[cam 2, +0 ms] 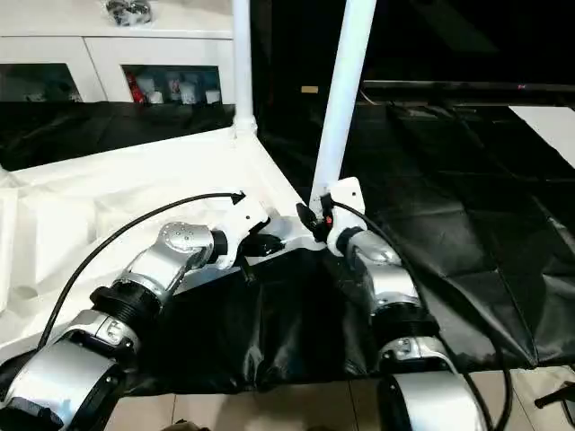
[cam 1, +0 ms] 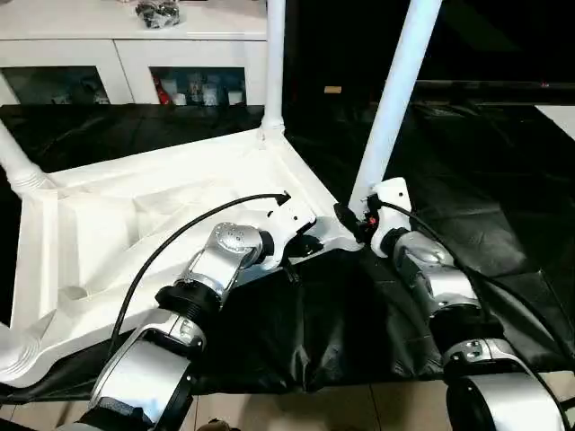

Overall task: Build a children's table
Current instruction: Rotate leg to tighten

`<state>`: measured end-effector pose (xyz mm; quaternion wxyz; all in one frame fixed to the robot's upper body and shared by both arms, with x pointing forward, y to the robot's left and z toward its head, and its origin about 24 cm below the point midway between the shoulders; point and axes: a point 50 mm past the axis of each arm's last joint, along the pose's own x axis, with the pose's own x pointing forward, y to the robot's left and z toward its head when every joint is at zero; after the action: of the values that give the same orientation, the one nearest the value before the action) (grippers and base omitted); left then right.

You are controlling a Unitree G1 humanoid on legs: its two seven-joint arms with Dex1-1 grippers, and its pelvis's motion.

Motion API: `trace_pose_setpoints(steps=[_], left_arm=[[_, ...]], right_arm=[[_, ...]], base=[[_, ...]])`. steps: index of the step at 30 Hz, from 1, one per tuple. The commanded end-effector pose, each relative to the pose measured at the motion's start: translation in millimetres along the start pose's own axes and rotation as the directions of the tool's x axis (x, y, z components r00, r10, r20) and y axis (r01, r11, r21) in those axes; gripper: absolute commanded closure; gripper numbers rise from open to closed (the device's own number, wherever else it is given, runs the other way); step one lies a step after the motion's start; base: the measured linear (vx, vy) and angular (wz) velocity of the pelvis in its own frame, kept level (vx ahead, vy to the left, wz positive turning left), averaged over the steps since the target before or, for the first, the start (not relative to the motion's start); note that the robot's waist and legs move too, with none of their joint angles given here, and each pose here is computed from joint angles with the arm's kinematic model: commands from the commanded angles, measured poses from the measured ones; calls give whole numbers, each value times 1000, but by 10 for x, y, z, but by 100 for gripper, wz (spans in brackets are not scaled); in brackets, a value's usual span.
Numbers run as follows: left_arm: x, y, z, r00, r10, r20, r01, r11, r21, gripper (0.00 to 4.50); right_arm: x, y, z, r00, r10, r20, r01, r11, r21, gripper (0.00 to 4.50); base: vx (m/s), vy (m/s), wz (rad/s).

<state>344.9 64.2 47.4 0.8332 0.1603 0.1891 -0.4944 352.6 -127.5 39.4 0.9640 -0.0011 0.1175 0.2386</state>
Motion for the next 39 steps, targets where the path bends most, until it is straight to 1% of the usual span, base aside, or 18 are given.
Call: trace_pose_setpoints(steps=[1, 2, 3, 5, 6, 10, 11, 14, 16, 17, 20, 23, 26, 29, 31, 34, 37, 39], left_arm=[[106, -98, 308, 994, -45, 103, 36, 996, 84, 450], [71, -82, 281, 993, -55, 103, 45, 994, 98, 450], [53, -79, 272, 992, -67, 105, 56, 993, 106, 450], [2, -70, 246, 989, -101, 107, 88, 989, 123, 450], [2, -70, 246, 989, -101, 107, 88, 989, 123, 450], [-81, -74, 203, 979, -170, 113, 153, 977, 148, 450], [-136, -84, 167, 969, -224, 108, 205, 965, 163, 450], [-179, -87, 137, 960, -260, 100, 240, 954, 178, 450], [-231, -78, 102, 952, -293, 90, 273, 944, 184, 450], [-263, -69, 80, 947, -309, 84, 290, 939, 184, 450], [-299, -65, 53, 940, -331, 77, 313, 932, 185, 450], [-356, -61, 17, 927, -369, 69, 352, 918, 182, 450], [-386, -53, -2, 919, -390, 59, 375, 909, 180, 450], [-424, -39, -24, 906, -421, 48, 407, 897, 174, 450], [-440, -24, -34, 903, -427, 43, 414, 894, 171, 450], [-440, -5, -44, 907, -419, 34, 408, 897, 171, 450], [-422, 5, -37, 917, -398, 35, 386, 906, 171, 450], [-394, 9, -26, 927, -373, 41, 362, 918, 160, 450]], right_arm=[[111, 521, -263, 970, 226, -86, -219, 972, 81, 197], [92, 500, -246, 964, 257, -73, -251, 964, 84, 197], [79, 484, -239, 960, 270, -73, -265, 962, 68, 180], [33, 430, -230, 950, 303, -81, -303, 953, 14, 175], [33, 430, -230, 950, 303, -81, -303, 953, 14, 163], [-65, 327, -209, 920, 382, -86, -385, 922, -27, 163], [-143, 262, -196, 891, 444, -97, -450, 891, -56, 163], [-217, 217, -194, 859, 499, -116, -509, 857, -81, 163], [-324, 167, -211, 807, 569, -155, -587, 801, -117, 163], [-392, 137, -226, 771, 610, -182, -633, 765, -118, 163], [-457, 117, -237, 734, 648, -203, -674, 730, -110, 163], [-541, 115, -244, 676, 701, -226, -731, 676, -90, 163], [-574, 114, -261, 650, 717, -250, -753, 653, -86, 198], [-614, 128, -265, 617, 744, -256, -780, 621, -77, 213], [-631, 136, -271, 604, 753, -263, -791, 607, -78, 222], [-639, 144, -280, 602, 753, -268, -792, 605, -79, 240], [-638, 173, -285, 604, 756, -251, -790, 609, -69, 246], [-621, 199, -288, 620, 750, -231, -779, 624, -62, 249]], base=[[0, 0, 0], [0, 0, 0], [0, 0, 0], [0, 0, 0], [0, 0, 0], [0, 0, 0], [0, 0, 0], [0, 0, 0], [0, 0, 0], [0, 0, 0], [0, 0, 0], [0, 0, 0], [0, 0, 0], [0, 0, 0], [0, 0, 0], [0, 0, 0], [0, 0, 0], [0, 0, 0]])
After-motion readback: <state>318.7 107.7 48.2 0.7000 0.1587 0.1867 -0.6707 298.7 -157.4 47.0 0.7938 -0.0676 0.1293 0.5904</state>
